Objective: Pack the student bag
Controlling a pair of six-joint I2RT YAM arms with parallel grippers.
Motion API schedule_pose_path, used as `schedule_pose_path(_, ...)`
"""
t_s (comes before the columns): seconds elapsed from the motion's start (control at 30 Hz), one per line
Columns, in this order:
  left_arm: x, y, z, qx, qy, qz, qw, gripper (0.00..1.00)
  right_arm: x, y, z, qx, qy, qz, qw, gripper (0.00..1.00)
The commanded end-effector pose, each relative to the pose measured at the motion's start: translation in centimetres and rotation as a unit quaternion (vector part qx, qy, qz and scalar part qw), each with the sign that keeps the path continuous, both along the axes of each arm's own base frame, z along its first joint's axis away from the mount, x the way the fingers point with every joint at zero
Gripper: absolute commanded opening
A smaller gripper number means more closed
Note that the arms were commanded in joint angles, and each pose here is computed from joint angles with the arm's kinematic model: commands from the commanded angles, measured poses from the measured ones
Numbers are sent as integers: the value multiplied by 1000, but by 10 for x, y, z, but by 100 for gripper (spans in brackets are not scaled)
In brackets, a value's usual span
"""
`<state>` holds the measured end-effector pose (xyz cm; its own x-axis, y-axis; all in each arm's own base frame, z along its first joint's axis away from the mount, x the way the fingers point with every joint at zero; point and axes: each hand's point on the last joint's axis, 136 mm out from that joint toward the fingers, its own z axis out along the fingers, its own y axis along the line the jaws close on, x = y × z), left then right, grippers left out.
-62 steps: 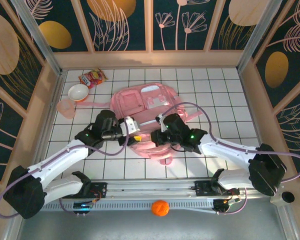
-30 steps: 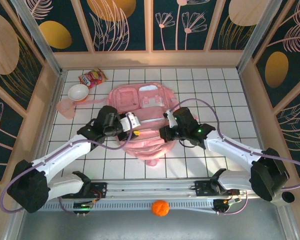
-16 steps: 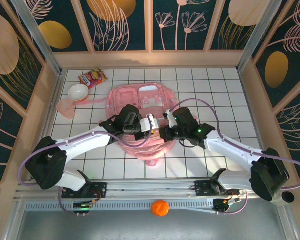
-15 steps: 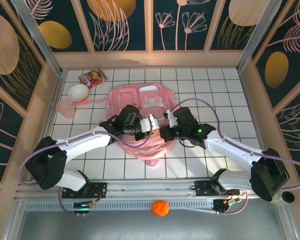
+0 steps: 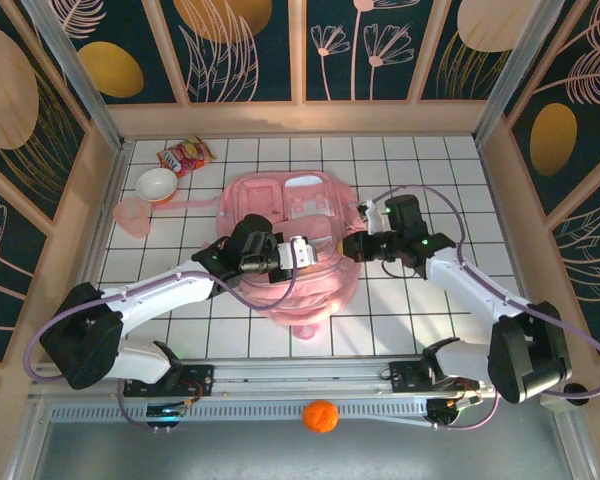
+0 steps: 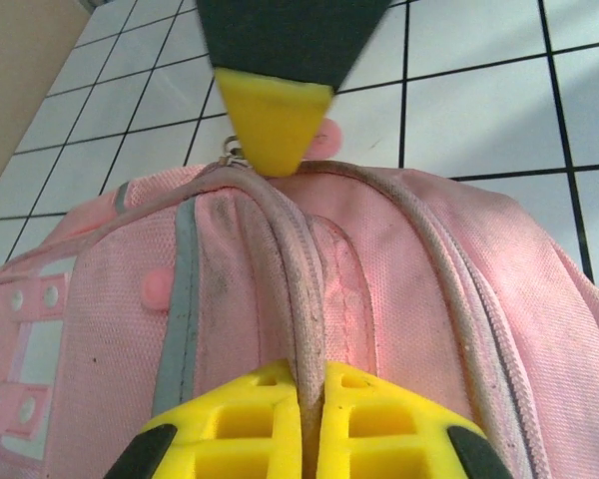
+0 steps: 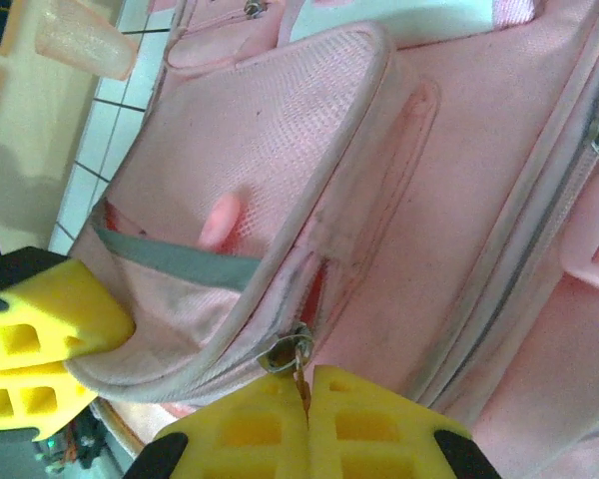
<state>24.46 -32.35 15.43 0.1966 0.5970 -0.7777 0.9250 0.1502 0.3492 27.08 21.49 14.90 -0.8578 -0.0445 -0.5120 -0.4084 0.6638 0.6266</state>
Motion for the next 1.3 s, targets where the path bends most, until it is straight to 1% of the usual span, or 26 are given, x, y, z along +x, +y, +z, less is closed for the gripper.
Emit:
schedule_pose_path(0.0,-33,7,-13,16,40,-65,997,0,58,-36,9,-25,-52,-82,995,0)
schedule_pose_path(0.13,-39,6,-16,16,51,-81,995,0,65,-24,12,4,-56,-63,996,0)
schedule_pose_path(0.23,-36,8,-15,13,54,-64,996,0,62,-26,8,-9,-56,-64,996,0)
schedule_pose_path(0.27,-34,9,-14,8,57,-51,997,3,61,-28,8,-14,-56,-68,996,0)
schedule_pose_path(0.3,-31,9,-9,-4,61,-31,998,14,58,-31,9,-21,-57,-71,996,5)
schedule_pose_path(0.33,-27,10,-4,-20,64,-9,998,29,54,-35,9,-28,-55,-76,995,15)
schedule_pose_path(0.37,-22,12,2,-37,71,17,997,41,51,-37,10,-34,-53,-78,995,25)
schedule_pose_path(0.4,-17,15,11,-60,77,49,994,50,46,-41,10,-43,-47,-80,995,34)
schedule_pose_path(0.43,-11,19,19,-81,84,81,990,57,42,-44,11,-53,-39,-84,994,42)
schedule_pose_path(0.47,-6,23,25,-101,92,112,984,61,39,-48,13,-60,-36,-89,994,47)
schedule_pose_path(0.5,2,30,33,-124,101,155,975,66,36,-51,14,-68,-33,-95,993,52)
schedule_pose_path(0.53,12,40,41,-147,110,205,961,71,34,-54,17,-73,-31,-104,991,55)
schedule_pose_path(0.57,22,52,47,-170,118,256,944,76,34,-57,18,-77,-29,-112,990,56)
schedule_pose_path(0.63,44,85,53,-209,141,370,894,84,35,-59,24,-75,-26,-129,988,59)
schedule_pose_path(0.67,52,99,51,-222,156,410,871,85,37,-57,26,-69,-24,-133,988,59)
schedule_pose_path(0.73,64,133,44,-244,192,489,815,86,39,-44,29,-54,-21,-126,990,61)
schedule_pose_path(0.77,66,143,38,-249,204,513,796,86,40,-38,29,-51,-21,-123,991,61)
schedule_pose_path(0.8,66,152,31,-249,210,533,781,87,40,-29,29,-49,-22,-117,992,61)
schedule_pose_path(0.9,61,159,13,-245,224,550,766,86,39,-2,18,-51,-18,-94,994,61)
schedule_pose_path(0.97,56,152,-1,-249,251,538,765,85,37,7,-1,-63,-1,-89,994,61)
schedule_pose_path(1.0,52,149,-12,-247,265,533,764,83,35,6,-18,-74,16,-98,992,61)
schedule_pose_path(1.03,49,148,-23,-248,277,534,759,82,34,3,-33,-83,29,-108,990,61)
schedule_pose_path(1.1,42,153,-57,-223,293,548,751,76,27,-9,-74,-105,65,-137,983,60)
schedule_pose_path(1.17,35,159,-82,-196,298,560,748,73,16,-22,-110,-128,97,-160,974,56)
schedule_pose_path(1.23,31,159,-99,-170,305,559,752,65,5,-30,-140,-139,127,-177,966,54)
schedule_pose_path(1.27,29,157,-105,-162,309,555,755,64,2,-33,-151,-141,138,-185,963,52)
